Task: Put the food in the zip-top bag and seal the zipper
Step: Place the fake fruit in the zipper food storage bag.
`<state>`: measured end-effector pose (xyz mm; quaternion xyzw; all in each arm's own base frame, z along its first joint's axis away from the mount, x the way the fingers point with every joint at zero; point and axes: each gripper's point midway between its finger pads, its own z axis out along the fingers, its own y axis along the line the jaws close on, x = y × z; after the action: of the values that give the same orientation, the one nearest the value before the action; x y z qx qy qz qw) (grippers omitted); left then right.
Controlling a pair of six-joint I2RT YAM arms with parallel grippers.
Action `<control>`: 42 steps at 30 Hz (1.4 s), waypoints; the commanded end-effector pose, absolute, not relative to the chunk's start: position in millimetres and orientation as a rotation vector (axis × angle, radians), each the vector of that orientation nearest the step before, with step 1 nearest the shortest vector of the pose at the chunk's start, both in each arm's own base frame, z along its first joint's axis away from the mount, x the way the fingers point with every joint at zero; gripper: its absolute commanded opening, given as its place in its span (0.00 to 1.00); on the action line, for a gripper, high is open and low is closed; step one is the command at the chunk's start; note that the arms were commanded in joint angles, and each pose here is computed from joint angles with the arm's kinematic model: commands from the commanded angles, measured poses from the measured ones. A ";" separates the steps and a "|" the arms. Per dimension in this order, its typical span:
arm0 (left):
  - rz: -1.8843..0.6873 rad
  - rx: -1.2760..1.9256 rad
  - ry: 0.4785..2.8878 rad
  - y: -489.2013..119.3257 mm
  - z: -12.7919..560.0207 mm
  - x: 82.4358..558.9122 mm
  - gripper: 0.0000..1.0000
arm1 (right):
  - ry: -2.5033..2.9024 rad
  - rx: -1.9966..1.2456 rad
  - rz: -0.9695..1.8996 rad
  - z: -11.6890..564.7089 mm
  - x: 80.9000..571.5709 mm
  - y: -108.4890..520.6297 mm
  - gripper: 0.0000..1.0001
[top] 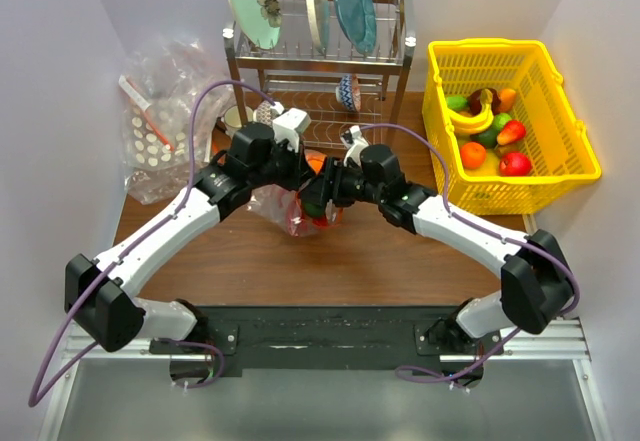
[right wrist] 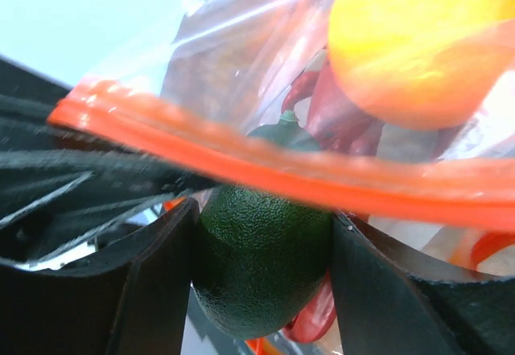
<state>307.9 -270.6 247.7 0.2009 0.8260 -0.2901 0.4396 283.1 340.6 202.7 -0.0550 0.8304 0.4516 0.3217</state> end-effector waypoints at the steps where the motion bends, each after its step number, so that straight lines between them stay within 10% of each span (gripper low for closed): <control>1: -0.898 0.504 1.912 -297.6 297.8 304.4 0.00 | 2.040 -0.046 1.147 228.7 301.2 332.0 0.70; 10: -0.893 0.427 1.943 -293.2 304.9 316.8 0.00 | 2.060 -0.051 0.988 245.3 286.7 295.4 0.91; 35: -0.938 0.404 1.952 -300.8 309.8 320.0 0.00 | 2.207 -0.135 0.788 230.9 265.2 266.6 0.64; 42: -0.951 0.402 1.959 -302.0 304.8 318.5 0.00 | 2.207 -0.129 0.714 234.4 270.9 258.8 0.72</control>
<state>314.7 -293.7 266.4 0.1605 0.8267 -0.3492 0.4109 262.9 262.3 217.6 -0.0516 0.8786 0.2958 0.3715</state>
